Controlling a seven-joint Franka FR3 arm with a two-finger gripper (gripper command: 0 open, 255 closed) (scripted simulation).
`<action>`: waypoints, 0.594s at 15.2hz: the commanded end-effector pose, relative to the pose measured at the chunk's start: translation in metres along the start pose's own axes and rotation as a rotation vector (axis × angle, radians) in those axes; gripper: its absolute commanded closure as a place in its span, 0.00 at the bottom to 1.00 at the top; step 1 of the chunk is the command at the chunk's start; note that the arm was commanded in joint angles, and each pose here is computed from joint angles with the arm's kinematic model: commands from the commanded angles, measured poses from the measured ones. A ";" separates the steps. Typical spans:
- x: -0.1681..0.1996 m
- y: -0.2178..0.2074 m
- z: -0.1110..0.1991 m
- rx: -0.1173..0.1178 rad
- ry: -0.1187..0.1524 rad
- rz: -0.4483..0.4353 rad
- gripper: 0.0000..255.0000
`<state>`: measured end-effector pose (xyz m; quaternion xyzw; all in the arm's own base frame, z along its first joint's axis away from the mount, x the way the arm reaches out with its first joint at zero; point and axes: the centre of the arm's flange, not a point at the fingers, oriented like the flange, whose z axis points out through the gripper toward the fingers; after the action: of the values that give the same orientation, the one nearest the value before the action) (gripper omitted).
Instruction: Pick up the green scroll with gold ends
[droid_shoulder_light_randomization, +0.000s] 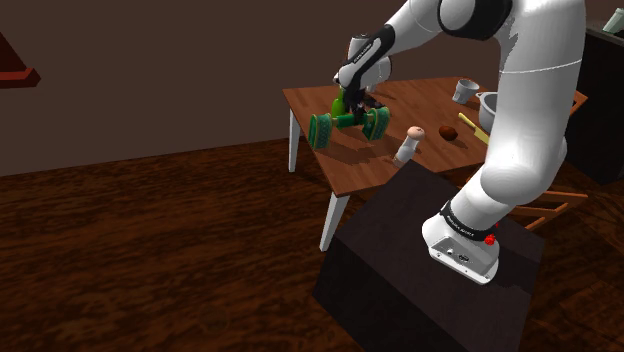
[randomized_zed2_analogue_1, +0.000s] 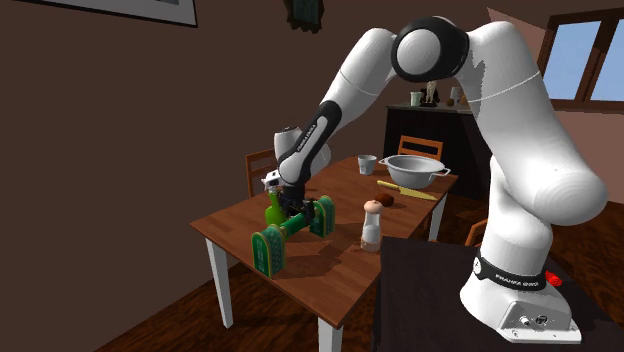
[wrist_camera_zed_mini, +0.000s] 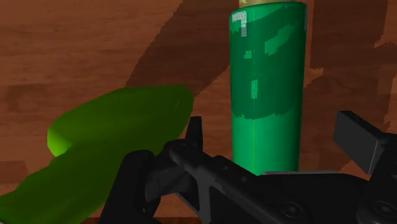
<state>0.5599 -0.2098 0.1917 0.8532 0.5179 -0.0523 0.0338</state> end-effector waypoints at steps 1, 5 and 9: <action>0.001 0.000 0.011 0.000 0.000 0.000 0.00; 0.002 0.000 0.015 0.000 0.000 0.000 1.00; 0.001 0.000 0.015 0.000 0.000 0.000 1.00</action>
<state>0.5607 -0.2099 0.1792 0.8528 0.5186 -0.0508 0.0347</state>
